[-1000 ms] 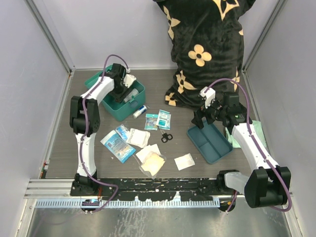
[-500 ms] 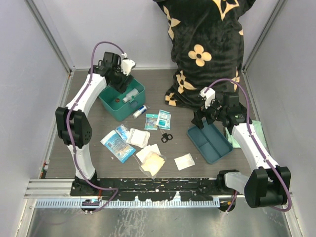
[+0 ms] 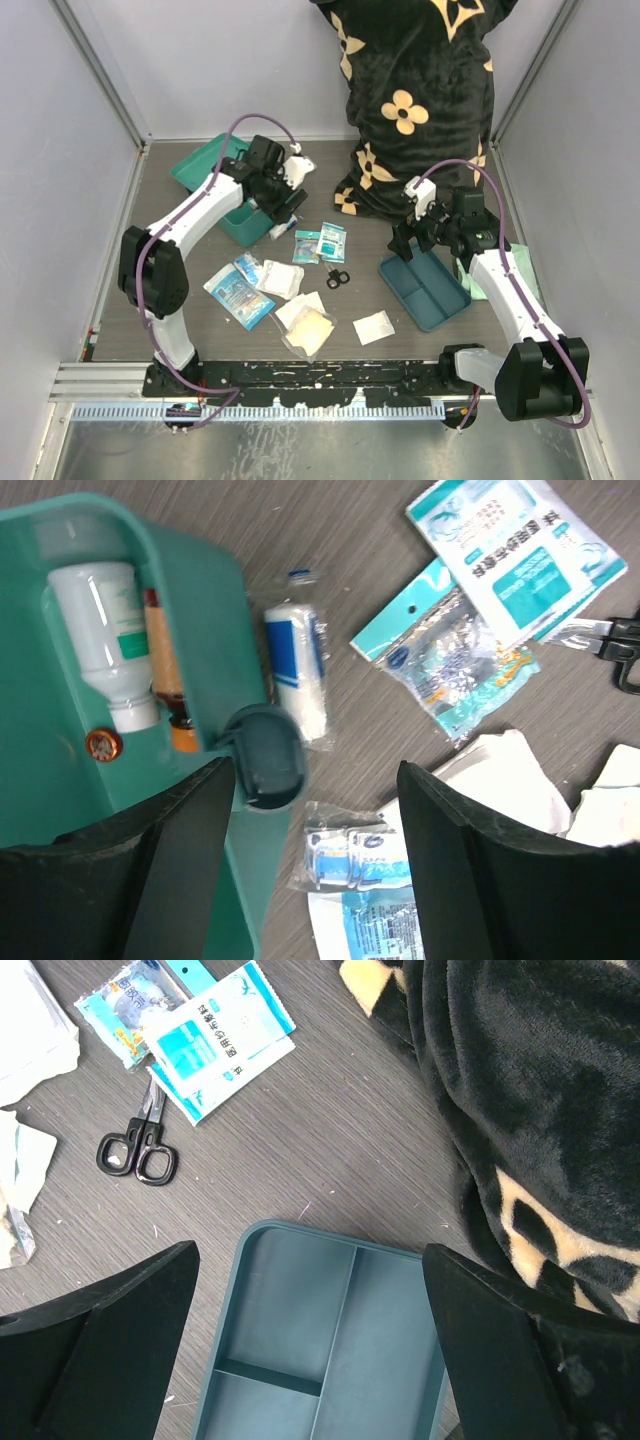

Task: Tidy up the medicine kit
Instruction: Pick up the medical item at the center of the board.

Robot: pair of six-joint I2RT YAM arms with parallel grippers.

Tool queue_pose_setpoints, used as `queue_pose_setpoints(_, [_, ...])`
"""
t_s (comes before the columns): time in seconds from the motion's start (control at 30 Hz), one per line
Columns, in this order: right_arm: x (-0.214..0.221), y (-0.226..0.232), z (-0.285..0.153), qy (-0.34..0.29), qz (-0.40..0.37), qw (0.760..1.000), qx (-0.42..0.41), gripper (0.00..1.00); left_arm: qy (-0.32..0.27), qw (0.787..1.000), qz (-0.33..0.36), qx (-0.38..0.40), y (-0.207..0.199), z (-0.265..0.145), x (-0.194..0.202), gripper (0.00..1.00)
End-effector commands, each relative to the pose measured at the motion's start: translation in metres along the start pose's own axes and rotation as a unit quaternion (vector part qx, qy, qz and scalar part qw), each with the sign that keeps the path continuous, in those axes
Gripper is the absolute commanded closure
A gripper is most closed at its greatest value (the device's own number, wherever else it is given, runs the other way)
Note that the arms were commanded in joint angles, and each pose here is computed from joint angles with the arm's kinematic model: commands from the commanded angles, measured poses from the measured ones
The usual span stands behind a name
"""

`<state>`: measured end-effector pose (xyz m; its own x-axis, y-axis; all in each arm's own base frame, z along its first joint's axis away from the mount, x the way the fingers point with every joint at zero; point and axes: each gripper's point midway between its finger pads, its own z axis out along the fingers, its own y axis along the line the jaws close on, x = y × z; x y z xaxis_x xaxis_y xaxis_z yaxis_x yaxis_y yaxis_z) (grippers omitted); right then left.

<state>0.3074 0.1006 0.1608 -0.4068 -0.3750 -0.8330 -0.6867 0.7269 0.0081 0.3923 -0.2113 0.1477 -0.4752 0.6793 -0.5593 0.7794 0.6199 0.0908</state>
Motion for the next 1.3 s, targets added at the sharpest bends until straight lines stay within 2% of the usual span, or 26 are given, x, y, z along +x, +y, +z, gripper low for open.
queue_pose_setpoints(0.0, [-0.008, -0.005, -0.001, -0.014, -0.017, 1.0, 0.008, 0.0, -0.026, 0.999, 0.028, 0.0, -0.018, -0.001, -0.017, 0.32])
queue_pose_setpoints(0.47, [-0.008, -0.005, -0.001, -0.013, -0.02, 1.0, 0.009, 0.0, 0.025, 0.996, 0.079, 0.012, -0.048, 0.049, -0.007, 0.32])
queue_pose_setpoints(0.8, [-0.006, -0.006, -0.001, -0.01, -0.02, 1.0, 0.009, 0.0, 0.08, 0.99, 0.109, -0.035, -0.024, 0.083, 0.011, 0.29])
queue_pose_setpoints(1.07, [-0.004, -0.006, 0.001, -0.006, -0.019, 1.0, 0.009, 0.0, 0.088, 0.986, 0.114, -0.083, 0.0, 0.09, 0.014, 0.27])
queue_pose_setpoints(1.27, [-0.003, -0.006, 0.001, -0.004, -0.018, 1.0, 0.006, 0.0, 0.073, 0.988, 0.118, -0.068, -0.005, 0.082, 0.007, 0.27])
